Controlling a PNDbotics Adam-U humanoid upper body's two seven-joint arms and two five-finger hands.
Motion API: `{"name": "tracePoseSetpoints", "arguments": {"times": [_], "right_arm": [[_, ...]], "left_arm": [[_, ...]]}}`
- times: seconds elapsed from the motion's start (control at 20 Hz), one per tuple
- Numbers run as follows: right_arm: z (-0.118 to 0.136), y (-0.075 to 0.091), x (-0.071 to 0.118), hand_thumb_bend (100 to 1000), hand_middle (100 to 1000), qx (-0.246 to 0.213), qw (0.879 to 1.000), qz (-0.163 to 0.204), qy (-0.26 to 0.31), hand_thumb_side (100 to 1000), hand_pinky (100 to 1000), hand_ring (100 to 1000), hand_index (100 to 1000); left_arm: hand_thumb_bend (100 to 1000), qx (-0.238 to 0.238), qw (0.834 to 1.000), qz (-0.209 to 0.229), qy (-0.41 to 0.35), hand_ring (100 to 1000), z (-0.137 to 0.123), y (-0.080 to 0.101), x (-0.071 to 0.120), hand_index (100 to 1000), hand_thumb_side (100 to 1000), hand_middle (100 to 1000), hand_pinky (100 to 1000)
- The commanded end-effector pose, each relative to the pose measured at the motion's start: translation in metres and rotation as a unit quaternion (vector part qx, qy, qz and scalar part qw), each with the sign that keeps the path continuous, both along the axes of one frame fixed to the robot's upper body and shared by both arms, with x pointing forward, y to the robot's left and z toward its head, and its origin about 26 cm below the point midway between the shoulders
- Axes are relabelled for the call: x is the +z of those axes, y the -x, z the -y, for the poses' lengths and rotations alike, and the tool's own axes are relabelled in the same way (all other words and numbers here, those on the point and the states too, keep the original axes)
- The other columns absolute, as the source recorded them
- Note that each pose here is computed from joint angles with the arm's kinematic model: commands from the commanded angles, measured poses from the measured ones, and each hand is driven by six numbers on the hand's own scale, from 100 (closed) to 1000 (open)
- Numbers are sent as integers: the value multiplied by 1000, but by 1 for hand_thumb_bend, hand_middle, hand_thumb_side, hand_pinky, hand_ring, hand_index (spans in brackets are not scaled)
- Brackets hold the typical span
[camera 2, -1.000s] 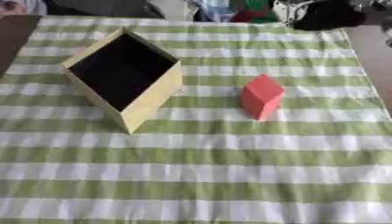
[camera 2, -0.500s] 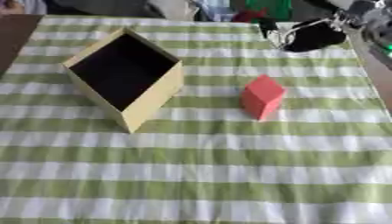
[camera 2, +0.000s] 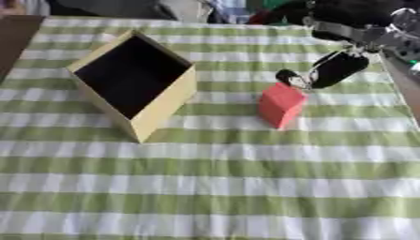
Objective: Pick up objects on the table and place them in the box.
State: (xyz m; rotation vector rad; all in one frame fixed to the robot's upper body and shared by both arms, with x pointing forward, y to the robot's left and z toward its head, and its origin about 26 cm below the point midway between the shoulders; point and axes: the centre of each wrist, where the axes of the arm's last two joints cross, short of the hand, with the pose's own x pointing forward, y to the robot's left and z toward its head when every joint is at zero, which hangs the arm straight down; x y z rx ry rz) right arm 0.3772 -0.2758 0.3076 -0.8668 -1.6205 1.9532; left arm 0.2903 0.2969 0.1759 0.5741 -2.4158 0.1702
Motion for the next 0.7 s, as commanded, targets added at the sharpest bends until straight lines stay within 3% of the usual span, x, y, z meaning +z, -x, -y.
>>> {"name": "tracePoseSetpoints", "arguments": {"times": [0.05, 0.2, 0.45, 0.7], "right_arm": [[12, -1, 11, 396, 966, -18, 999, 7, 45, 424, 1000, 1000, 1000], [15, -5, 9, 439, 971, -28, 997, 0, 78, 417, 1000, 1000, 1000], [18, -8, 13, 609, 976, -52, 990, -6, 133, 438, 1000, 1000, 1000], [17, -9, 17, 601, 965, -72, 981, -13, 179, 393, 1000, 1000, 1000]], "left_arm": [[122, -5, 1000, 11, -14, 477, -2, 2, 8, 722, 107, 486, 1000], [122, -5, 1000, 11, -14, 477, -2, 2, 8, 722, 106, 486, 1000], [120, -6, 1000, 11, -14, 478, -1, 2, 8, 722, 104, 486, 1000], [120, -7, 1000, 11, -15, 478, -1, 2, 8, 722, 100, 486, 1000]]}}
